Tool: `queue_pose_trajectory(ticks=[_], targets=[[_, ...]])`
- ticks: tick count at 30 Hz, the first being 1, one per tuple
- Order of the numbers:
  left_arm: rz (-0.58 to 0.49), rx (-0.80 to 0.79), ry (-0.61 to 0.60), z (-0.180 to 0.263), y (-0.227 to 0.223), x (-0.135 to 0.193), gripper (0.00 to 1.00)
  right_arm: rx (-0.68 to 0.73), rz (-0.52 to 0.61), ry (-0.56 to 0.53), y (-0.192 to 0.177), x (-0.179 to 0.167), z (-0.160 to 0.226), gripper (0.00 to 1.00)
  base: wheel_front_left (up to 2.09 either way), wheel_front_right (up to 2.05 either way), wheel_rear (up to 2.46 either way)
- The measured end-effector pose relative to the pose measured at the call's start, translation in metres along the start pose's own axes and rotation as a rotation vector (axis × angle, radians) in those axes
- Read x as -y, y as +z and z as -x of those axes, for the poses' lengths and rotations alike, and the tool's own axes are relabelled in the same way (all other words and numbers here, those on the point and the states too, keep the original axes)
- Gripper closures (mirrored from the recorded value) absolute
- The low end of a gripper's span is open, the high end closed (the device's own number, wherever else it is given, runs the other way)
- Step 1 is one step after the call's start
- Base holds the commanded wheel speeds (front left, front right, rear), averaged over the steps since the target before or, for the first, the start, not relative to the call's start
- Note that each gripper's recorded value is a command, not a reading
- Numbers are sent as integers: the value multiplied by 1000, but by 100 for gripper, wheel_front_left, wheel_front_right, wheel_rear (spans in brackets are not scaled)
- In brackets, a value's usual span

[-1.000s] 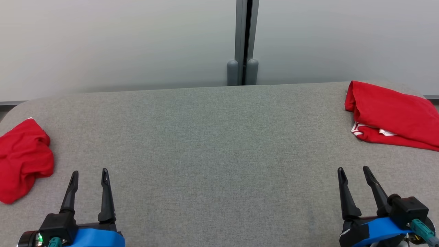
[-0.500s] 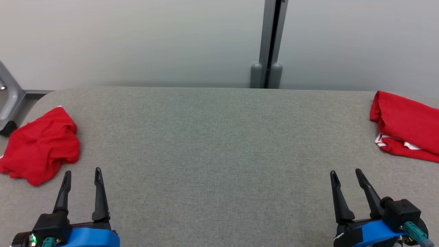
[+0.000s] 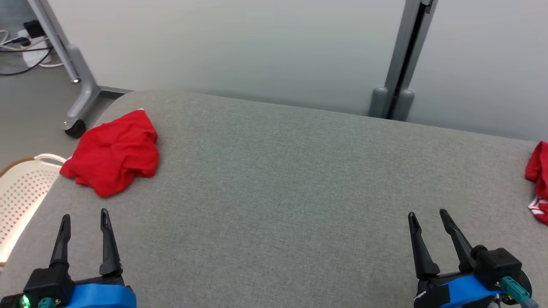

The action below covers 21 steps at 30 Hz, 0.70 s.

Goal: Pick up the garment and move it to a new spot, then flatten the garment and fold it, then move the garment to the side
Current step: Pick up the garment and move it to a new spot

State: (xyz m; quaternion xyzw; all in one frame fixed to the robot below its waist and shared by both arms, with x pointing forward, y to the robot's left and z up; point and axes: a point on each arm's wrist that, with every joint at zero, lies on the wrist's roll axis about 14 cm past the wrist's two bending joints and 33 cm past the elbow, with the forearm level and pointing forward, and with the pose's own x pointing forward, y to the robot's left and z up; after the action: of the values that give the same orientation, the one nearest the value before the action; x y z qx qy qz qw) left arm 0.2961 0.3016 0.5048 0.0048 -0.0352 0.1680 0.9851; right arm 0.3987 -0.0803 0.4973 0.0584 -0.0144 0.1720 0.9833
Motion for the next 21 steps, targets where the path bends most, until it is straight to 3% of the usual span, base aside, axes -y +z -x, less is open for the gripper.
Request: queue_pose_trajectory(ticks=[12,21], targets=[[-29,-19,161,31,-2,-54,0,-30,-25,138,-13,-45,-25,0,0,0,0],[-37,-33,211,40,-4,-70,0,-47,-31,167,-20,-54,-30,0,0,0,0]])
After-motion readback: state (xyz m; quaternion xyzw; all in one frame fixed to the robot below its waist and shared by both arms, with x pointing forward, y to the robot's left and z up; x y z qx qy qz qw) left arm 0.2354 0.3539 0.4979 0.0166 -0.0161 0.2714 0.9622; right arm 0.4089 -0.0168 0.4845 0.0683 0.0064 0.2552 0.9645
